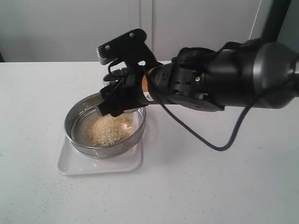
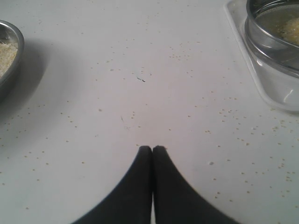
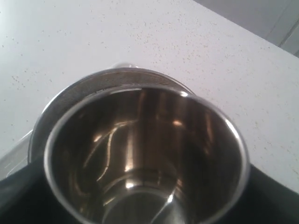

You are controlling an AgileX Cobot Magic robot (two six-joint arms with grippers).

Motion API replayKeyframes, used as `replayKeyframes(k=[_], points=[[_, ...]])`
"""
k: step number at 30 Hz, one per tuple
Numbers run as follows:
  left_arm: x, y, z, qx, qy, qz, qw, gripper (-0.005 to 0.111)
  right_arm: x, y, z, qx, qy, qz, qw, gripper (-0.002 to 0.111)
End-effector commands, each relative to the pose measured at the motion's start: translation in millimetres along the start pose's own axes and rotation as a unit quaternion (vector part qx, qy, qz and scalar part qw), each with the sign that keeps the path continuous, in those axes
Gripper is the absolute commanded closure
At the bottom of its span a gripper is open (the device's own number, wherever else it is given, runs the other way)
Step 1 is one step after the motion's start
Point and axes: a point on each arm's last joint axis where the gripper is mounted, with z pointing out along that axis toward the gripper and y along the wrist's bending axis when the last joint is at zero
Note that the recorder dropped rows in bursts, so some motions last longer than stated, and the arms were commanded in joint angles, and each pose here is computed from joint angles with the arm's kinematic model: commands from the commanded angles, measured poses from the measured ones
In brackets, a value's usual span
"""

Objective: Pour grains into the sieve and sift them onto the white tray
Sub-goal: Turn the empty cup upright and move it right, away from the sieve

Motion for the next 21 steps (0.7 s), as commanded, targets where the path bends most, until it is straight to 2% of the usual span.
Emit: replayKeyframes(k=[1,21], points=[[3.2,-0.4,1.0,0.002,0.006,-0.003,1.000,0.107,11.4,-24.9,-12.9,-0.001,-0.020,0.031,0.999,0.108],[3.2,-0.4,1.0,0.002,0.006,-0.003,1.000,0.107,85.4,-93.6,-40.4,0.005,-0.050,0.117,0.992,0.108]])
